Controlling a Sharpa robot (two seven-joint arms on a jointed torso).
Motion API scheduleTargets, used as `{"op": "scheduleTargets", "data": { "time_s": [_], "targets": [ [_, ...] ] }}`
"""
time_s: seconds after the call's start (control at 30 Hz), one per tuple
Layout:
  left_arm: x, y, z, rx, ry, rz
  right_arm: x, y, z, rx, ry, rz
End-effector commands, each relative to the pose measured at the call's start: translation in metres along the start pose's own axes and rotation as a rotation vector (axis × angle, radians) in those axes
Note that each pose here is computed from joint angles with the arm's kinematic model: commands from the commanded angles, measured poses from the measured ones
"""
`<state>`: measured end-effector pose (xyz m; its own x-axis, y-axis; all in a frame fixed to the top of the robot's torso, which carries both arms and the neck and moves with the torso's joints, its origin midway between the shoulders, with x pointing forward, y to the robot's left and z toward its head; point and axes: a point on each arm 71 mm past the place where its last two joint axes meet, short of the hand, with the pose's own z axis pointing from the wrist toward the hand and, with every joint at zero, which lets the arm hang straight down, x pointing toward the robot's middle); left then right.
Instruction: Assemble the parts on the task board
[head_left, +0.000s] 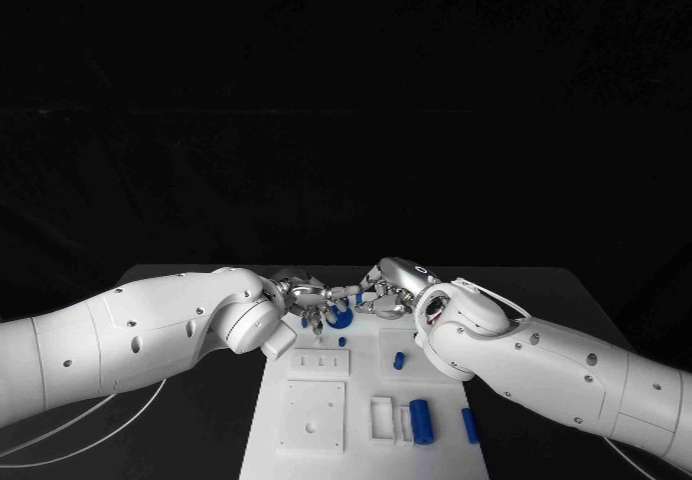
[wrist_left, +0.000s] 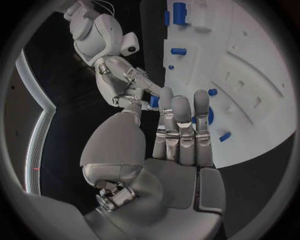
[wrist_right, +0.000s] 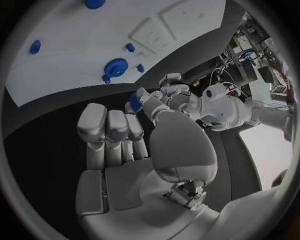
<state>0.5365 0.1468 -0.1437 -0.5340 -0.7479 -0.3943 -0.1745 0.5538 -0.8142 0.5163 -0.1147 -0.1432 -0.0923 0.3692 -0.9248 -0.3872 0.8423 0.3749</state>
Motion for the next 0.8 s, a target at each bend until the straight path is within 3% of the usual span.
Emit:
{"op": "scheduleTargets", "data": {
  "time_s": [0.03, 0.57, 0.8],
  "targets": [
    [0.0005, -0.0026, 0.0, 0.002, -0.015, 0.046, 0.002, 0.005, -0.001, -0.015, 0.013, -0.021],
    [0.0006, -0.0031, 0.0001, -0.001, -0.033, 0.086, 0.006, 0.017, -0.004, -0.051, 0.037, -0.007],
    [0.0013, -0.0016, 0.0001, -0.019, -0.015, 0.074, 0.006, 0.019, -0.004, -0.056, 0.037, 0.0]
  ]
}}
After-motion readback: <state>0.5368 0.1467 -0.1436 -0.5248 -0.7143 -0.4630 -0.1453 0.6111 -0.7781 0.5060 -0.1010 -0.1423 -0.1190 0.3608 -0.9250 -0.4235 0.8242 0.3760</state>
